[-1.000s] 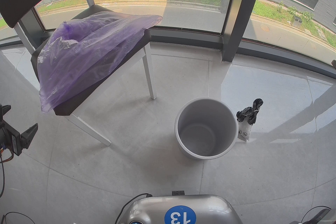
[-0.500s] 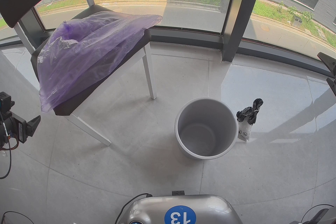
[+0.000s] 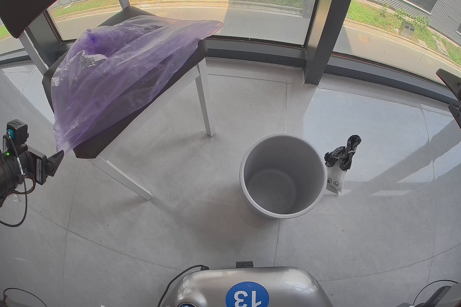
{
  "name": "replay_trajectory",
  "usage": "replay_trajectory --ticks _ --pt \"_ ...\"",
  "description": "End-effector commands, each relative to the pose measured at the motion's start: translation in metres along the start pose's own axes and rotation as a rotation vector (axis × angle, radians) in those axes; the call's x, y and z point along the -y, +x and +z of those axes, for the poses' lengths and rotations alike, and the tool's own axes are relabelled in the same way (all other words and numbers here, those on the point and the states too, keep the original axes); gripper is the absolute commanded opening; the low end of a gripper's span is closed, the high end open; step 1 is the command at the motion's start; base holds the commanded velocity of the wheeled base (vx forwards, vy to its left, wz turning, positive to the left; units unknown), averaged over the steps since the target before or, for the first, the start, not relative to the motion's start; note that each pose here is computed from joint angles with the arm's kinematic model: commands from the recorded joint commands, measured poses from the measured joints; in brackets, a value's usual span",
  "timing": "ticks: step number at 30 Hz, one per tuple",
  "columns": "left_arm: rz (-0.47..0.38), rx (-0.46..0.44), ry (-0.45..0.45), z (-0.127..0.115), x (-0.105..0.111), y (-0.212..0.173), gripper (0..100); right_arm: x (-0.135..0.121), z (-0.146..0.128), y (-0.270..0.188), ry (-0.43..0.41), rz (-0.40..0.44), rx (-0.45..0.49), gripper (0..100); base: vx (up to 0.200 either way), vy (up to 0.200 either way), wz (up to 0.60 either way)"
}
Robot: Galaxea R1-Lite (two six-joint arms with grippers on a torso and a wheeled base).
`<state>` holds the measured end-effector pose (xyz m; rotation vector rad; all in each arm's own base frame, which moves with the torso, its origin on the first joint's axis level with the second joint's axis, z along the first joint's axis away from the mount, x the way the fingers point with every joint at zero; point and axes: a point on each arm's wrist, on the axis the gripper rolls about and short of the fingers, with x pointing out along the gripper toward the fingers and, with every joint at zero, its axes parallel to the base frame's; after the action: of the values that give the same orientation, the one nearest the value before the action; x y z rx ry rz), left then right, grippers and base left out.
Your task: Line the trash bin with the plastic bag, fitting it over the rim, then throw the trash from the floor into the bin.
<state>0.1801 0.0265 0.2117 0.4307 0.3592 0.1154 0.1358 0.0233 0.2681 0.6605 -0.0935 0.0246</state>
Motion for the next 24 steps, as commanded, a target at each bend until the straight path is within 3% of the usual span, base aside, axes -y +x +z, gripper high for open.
replay_trajectory --ticks 1,13,24 --pt "-0.01 -0.038 -0.006 -0.0061 0.0022 0.0144 100 -0.0002 0.0009 -0.0016 0.001 0.003 0.005 100 0.0 0.0 0.0" --pt "0.011 0.021 -0.096 -0.0016 0.0016 0.0196 100 -0.0007 0.0017 -0.002 0.003 0.008 0.011 100 0.0 0.0 0.0" --pt "0.007 0.035 -0.1 0.0006 0.0024 0.0202 100 -0.0002 0.0012 -0.0025 0.003 0.007 0.01 100 0.0 0.0 0.0"
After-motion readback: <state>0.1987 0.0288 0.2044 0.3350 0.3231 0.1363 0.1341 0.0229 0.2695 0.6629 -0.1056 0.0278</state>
